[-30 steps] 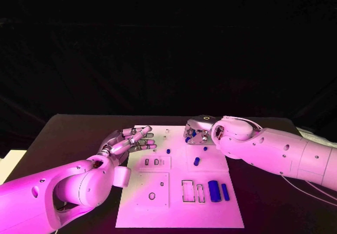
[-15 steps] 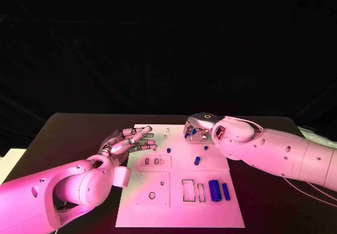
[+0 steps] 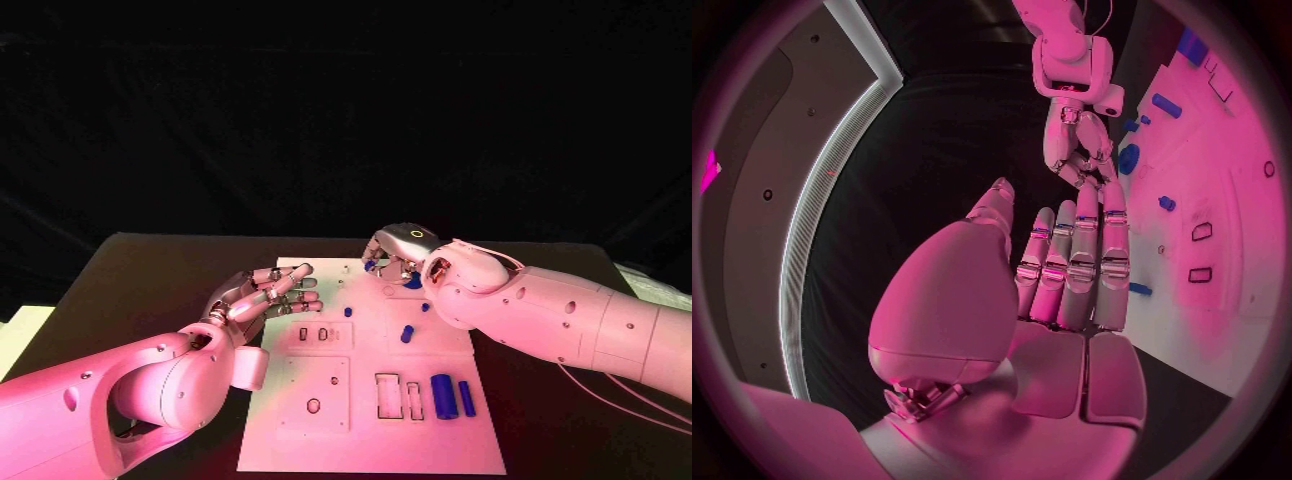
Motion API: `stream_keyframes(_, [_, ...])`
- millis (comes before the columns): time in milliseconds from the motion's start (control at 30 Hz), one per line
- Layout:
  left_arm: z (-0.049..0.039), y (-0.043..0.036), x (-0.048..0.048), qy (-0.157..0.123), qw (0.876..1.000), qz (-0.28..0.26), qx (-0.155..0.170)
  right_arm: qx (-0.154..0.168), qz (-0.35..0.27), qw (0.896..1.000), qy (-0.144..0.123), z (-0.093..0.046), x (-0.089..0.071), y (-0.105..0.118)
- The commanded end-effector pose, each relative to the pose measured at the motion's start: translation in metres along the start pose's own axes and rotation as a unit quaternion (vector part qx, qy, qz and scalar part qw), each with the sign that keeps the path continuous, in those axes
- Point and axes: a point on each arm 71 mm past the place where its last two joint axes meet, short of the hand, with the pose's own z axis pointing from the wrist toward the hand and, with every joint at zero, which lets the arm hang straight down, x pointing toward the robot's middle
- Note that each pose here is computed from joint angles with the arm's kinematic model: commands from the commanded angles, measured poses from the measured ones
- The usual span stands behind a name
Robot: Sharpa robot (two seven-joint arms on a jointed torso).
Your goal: Assemble the parts on the task board
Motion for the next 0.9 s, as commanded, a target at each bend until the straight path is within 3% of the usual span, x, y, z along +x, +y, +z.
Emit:
stream_keyframes(33, [-0.0005,-0.0010,0.0046,0.015,1.000,-0.007,0.001,0.004,0.005,1.000,-0.022,0.005,-0.001,0.002])
stream_keyframes(367, [-0.0017,-0.0031,0.0067,0.020,1.000,-0.008,0.002,-0.004,0.009,1.000,-0.015,0.018,0.004,0.013])
stream_keyframes(667, [-0.0011,-0.0040,0.0071,0.020,1.000,-0.008,0.002,0.003,-0.001,1.000,-0.016,0.023,0.006,0.015])
stream_keyframes(900, [-0.0009,-0.0041,0.0072,0.021,1.000,-0.008,0.002,0.009,-0.007,1.000,-0.001,0.024,0.009,0.014])
